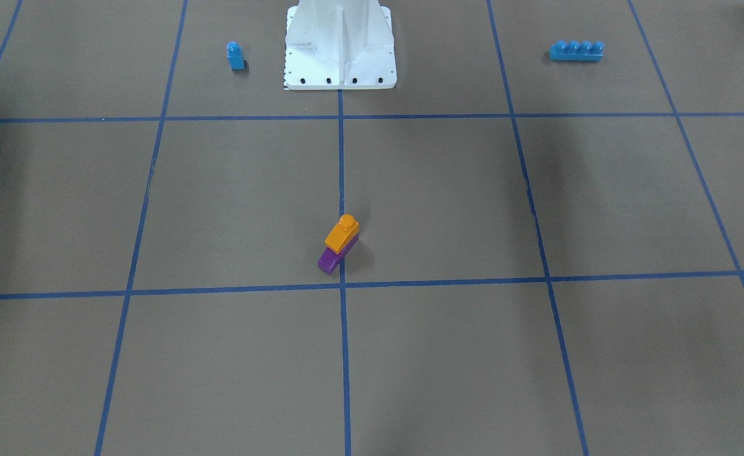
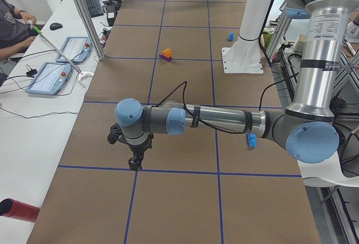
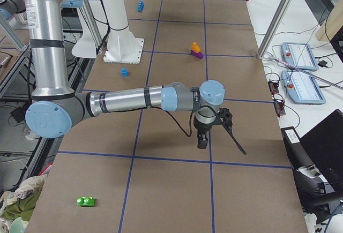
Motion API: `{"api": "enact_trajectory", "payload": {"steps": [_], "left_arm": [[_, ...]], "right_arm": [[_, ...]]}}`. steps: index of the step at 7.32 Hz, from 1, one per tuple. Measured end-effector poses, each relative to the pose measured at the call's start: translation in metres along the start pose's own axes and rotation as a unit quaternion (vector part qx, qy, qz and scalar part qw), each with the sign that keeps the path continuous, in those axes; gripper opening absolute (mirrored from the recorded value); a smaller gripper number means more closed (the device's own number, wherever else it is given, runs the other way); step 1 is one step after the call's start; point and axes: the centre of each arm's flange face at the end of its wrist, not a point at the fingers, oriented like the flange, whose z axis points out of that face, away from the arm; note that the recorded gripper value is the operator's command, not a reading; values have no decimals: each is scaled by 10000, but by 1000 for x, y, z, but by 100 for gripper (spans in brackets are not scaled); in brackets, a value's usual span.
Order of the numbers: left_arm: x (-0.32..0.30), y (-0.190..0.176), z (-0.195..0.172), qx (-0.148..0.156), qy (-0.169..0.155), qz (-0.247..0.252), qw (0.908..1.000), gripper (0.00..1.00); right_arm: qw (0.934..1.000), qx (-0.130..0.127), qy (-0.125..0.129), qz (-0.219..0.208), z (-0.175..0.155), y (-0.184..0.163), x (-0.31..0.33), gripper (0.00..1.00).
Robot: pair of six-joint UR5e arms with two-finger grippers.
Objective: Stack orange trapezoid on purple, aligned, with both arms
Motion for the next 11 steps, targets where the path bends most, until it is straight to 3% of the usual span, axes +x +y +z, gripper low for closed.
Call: {"api": "enact_trajectory", "payload": {"steps": [6,11], "left_arm": [[-12,12,10,-164,-206,-101,9996,100],[-11,12,9,-158,-210,-101,9996,100]], "right_arm": [[9994,-229,6,274,22,20,27,100],[9993,-185,-10,328,18,21,31,100]]}}
